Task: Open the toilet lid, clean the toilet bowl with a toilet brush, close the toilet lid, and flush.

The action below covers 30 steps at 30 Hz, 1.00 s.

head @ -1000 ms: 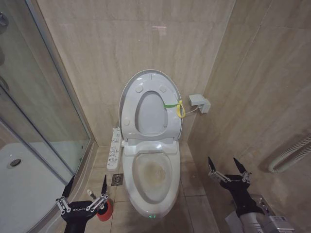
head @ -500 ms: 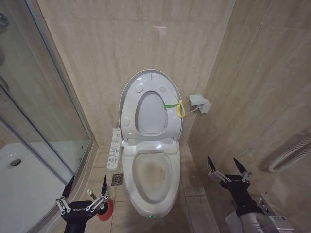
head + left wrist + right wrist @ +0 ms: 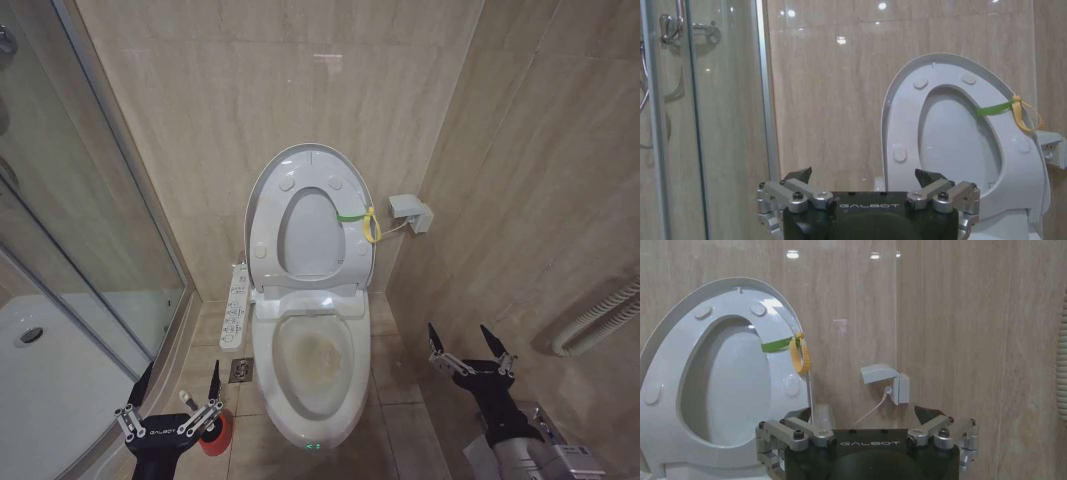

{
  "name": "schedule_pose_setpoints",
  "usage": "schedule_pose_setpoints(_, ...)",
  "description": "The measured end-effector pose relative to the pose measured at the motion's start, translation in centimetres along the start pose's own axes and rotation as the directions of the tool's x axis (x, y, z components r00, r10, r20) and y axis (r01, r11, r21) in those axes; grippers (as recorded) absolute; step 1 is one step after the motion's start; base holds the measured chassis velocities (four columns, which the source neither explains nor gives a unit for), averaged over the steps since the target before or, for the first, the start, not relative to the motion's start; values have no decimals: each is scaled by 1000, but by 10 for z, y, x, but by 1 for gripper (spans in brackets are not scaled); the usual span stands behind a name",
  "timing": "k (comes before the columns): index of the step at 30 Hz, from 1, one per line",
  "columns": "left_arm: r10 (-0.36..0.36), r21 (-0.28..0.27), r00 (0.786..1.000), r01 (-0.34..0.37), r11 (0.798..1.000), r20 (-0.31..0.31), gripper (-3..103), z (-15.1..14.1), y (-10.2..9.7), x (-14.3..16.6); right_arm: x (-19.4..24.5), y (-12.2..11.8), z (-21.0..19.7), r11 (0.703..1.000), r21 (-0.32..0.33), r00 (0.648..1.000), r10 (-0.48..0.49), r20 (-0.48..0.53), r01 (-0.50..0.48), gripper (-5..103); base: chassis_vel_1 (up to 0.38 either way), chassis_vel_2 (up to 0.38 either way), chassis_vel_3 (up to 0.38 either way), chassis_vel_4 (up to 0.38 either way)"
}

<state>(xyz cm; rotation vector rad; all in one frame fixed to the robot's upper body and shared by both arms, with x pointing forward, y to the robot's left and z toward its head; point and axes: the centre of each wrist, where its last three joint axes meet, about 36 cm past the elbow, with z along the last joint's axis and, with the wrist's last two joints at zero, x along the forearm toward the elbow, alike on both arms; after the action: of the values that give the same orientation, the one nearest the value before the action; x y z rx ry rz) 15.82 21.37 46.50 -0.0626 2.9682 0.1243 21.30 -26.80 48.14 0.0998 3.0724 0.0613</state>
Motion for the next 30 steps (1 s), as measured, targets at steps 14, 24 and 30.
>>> schedule_pose_setpoints(14,0,0,1000,0,1000,0,100,0,0,0,0,0,0,1000,0,1000,0,0,0,100,0,0,0,0)
schedule_pose_setpoints(24,0,0,1000,0,1000,0,100,0,0,0,0,0,0,1000,0,1000,0,0,0,100,0,0,0,0)
schedule_pose_setpoints(30,0,0,1000,0,1000,0,100,0,0,0,0,0,0,1000,0,1000,0,0,0,100,0,0,0,0)
